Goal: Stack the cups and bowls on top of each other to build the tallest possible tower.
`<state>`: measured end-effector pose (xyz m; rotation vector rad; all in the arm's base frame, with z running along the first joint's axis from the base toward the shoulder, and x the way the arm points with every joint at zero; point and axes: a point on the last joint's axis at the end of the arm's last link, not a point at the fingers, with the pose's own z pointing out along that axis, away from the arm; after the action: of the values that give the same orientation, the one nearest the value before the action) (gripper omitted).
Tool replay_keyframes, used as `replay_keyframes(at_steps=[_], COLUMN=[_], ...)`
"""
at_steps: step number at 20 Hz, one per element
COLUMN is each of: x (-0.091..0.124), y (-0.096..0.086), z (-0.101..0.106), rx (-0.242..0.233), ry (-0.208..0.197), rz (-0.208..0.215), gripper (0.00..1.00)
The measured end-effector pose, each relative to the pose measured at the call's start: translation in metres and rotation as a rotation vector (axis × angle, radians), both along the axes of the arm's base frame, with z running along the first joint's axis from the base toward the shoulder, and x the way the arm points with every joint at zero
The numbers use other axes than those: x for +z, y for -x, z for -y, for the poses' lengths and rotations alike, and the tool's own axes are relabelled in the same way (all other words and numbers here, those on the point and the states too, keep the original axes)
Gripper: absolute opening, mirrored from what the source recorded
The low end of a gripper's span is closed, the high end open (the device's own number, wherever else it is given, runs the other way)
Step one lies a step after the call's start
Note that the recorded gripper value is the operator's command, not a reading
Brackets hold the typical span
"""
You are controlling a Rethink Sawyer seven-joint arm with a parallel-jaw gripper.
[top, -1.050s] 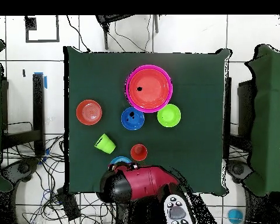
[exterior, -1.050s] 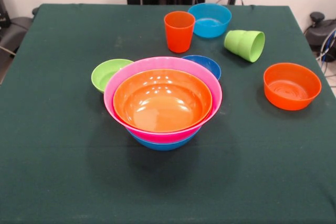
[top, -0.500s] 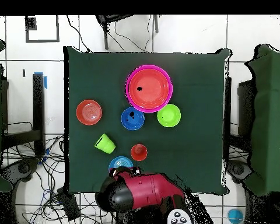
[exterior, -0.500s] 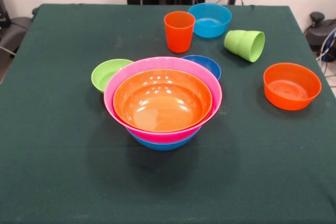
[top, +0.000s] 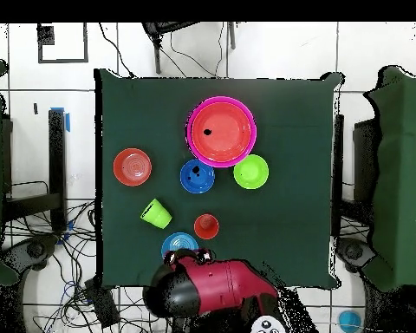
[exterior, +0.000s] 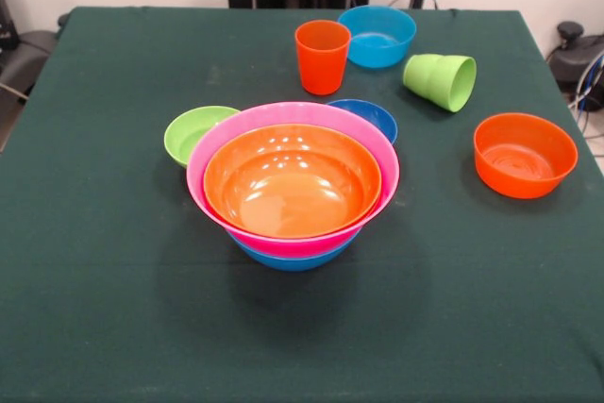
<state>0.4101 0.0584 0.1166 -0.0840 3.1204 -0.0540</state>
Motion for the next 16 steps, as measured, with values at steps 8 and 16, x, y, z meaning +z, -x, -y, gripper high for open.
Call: replay_keyframes(at_steps=[8,16], x=[-0.022,-0.042], y=[0.008,0.006], z=[0.011,0.008], rx=[0.053,0.089], ry=[0.002,-0.009], rz=[-0.040,-0.066], gripper=[1.00,1.00])
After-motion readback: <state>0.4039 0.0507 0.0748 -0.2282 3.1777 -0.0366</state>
